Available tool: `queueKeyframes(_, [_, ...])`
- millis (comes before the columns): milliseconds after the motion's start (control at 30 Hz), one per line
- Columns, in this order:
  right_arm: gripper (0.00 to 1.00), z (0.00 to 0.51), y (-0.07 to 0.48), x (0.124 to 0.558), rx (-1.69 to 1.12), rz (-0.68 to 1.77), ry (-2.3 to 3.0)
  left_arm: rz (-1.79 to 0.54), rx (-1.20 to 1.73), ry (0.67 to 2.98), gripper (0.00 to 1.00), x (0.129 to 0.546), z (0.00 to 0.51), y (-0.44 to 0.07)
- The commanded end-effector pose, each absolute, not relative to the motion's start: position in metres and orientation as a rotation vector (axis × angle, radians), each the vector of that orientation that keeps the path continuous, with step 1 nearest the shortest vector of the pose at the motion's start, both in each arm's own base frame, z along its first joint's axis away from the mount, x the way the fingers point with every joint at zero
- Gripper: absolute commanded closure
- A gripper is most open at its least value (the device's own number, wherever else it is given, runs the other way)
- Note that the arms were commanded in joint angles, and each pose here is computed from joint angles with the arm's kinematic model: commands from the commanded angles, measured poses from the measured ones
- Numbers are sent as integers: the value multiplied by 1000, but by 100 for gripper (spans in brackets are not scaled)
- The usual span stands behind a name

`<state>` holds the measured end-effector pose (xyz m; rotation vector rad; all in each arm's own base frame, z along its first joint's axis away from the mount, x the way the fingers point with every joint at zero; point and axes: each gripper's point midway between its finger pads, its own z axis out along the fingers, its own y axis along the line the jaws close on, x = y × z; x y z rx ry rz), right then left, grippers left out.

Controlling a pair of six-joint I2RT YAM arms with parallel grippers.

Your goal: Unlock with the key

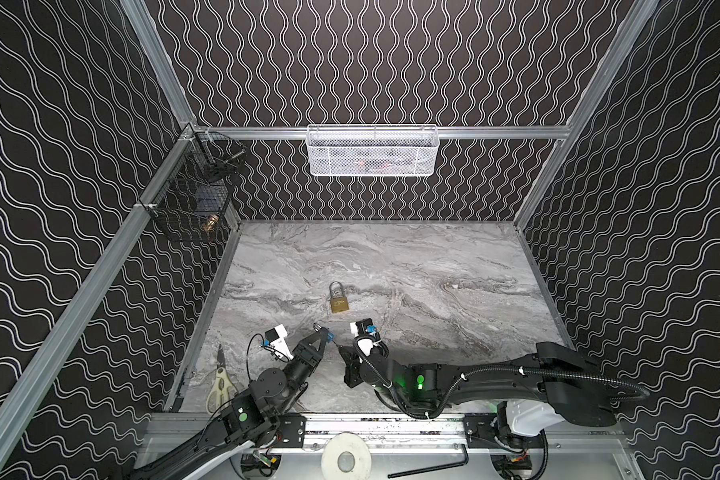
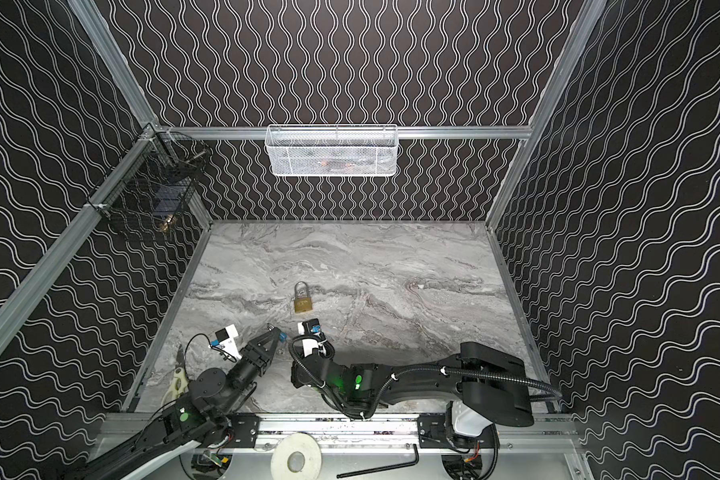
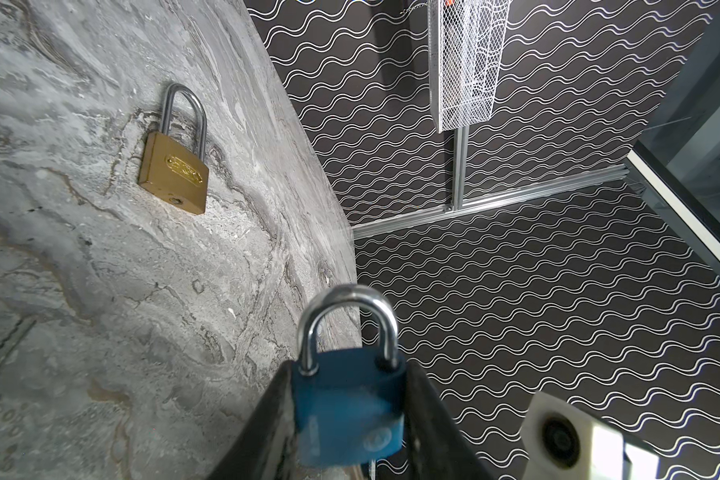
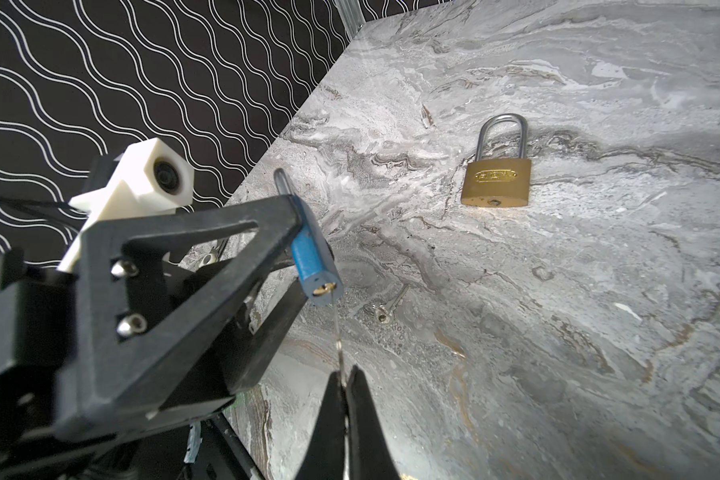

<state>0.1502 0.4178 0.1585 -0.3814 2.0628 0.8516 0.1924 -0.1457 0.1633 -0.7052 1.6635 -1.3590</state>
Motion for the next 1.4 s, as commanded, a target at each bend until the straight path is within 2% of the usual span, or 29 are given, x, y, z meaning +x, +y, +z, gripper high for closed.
queueKeyframes(0, [100, 174, 423, 150, -364, 902, 2026, -1339, -699, 1702, 100, 191, 153, -147])
queueKeyframes(1000, [100, 173, 430, 150, -370, 936, 2035, -1357, -701, 1697, 100, 191, 155, -149])
queueKeyframes(1367, [100, 165, 430, 157, -393, 822, 2064, -1371, -700, 1686, 100, 191, 159, -149])
